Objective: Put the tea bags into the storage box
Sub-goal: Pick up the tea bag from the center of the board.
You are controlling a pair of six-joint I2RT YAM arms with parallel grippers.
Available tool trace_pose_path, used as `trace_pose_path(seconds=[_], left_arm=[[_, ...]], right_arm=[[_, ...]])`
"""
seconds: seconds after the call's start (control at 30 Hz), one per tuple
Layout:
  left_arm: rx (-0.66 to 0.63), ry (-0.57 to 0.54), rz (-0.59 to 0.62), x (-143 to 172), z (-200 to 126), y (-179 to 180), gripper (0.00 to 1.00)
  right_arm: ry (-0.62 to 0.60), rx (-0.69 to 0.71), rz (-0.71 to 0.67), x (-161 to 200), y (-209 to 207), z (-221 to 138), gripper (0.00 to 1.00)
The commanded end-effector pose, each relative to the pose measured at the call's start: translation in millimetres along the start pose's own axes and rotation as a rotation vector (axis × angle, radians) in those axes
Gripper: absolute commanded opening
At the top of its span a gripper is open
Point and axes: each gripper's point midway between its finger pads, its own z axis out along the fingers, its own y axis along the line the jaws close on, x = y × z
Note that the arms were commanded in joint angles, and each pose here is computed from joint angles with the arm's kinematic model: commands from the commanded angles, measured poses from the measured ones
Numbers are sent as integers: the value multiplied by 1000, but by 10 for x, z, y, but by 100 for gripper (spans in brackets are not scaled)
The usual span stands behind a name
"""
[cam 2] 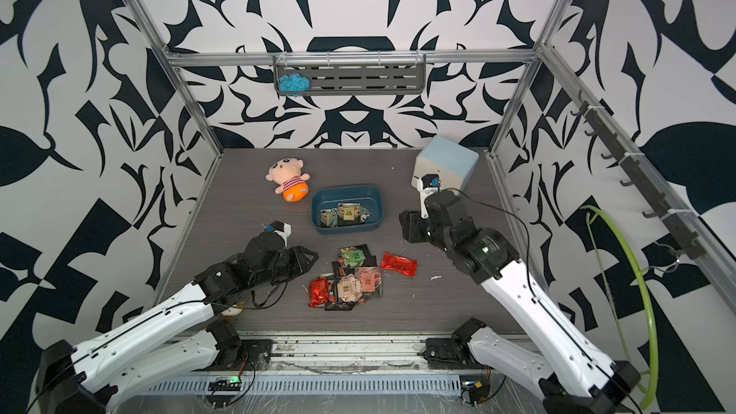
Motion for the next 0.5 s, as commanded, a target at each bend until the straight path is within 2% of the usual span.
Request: trace_pose_path(seconds=[0.0, 0.17, 0.27, 0.37, 0.47], left_arm=[[-28, -2, 7, 111, 92, -27, 39], [-38, 45, 51, 346, 257, -188, 38], [-34, 63, 63, 452, 365, -274, 37], [-38, 81, 68, 537, 492, -349, 34], [-37, 95, 77, 595, 605, -452, 30]], right_arm=[[34, -113, 158, 305, 68, 108, 62], [143, -279, 301, 870, 168, 337, 68], [222, -319, 358, 1129, 190, 501, 68], [295, -320, 382, 1328, 178, 638, 68], [351, -238, 376, 1522, 37, 759, 66]])
